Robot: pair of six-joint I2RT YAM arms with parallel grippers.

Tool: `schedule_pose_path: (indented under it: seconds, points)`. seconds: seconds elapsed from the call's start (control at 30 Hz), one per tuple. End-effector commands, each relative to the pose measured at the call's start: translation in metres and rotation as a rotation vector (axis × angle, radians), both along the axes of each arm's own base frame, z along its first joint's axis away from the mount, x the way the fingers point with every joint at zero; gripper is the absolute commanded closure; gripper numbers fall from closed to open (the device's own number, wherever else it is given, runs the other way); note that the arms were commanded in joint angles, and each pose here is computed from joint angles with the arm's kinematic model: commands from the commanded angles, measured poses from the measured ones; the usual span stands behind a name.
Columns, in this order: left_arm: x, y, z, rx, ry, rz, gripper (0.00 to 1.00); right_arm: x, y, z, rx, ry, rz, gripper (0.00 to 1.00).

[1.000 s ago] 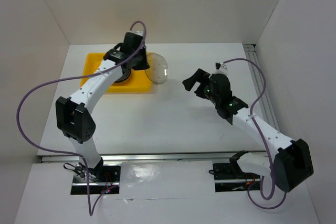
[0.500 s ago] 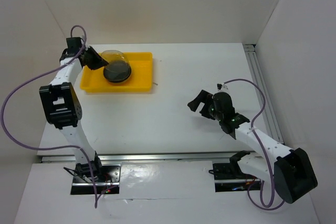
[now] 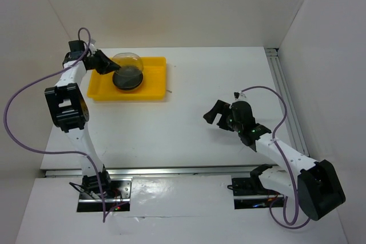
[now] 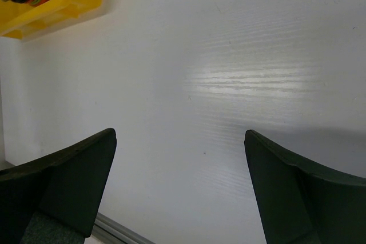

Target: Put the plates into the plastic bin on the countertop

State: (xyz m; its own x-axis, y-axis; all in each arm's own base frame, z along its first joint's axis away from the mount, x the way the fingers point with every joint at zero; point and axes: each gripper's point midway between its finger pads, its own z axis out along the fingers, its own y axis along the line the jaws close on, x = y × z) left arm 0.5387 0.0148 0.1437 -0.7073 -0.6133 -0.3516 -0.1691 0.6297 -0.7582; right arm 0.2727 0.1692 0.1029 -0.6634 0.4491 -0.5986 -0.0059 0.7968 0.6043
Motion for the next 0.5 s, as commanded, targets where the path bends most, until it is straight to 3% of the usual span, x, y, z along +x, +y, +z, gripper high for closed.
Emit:
schedule_pose_path:
  seconds: [0.0,0.17,0.23,0.27,0.47]
  points:
    - [0.0,0.006,0.002,-0.006,-0.015,-0.018,0.88,0.013,0.003,0.031,0.009,-0.097,0.015,0.0]
    - [-0.005,0.012,0.009,0.012,-0.021,0.006,0.85,0.009,0.002,0.032,0.01,-0.1,0.015,0.0]
    - [-0.007,0.016,0.01,0.012,-0.021,0.015,0.77,0.009,0.002,0.032,0.01,-0.1,0.015,0.0]
    - [-0.009,0.017,0.01,0.019,-0.017,0.023,0.68,0.009,0.002,0.03,0.017,-0.096,0.01,0.0]
    - [-0.013,0.016,0.007,0.015,-0.005,0.023,0.51,0.007,0.001,0.034,0.021,-0.106,0.01,0.0]
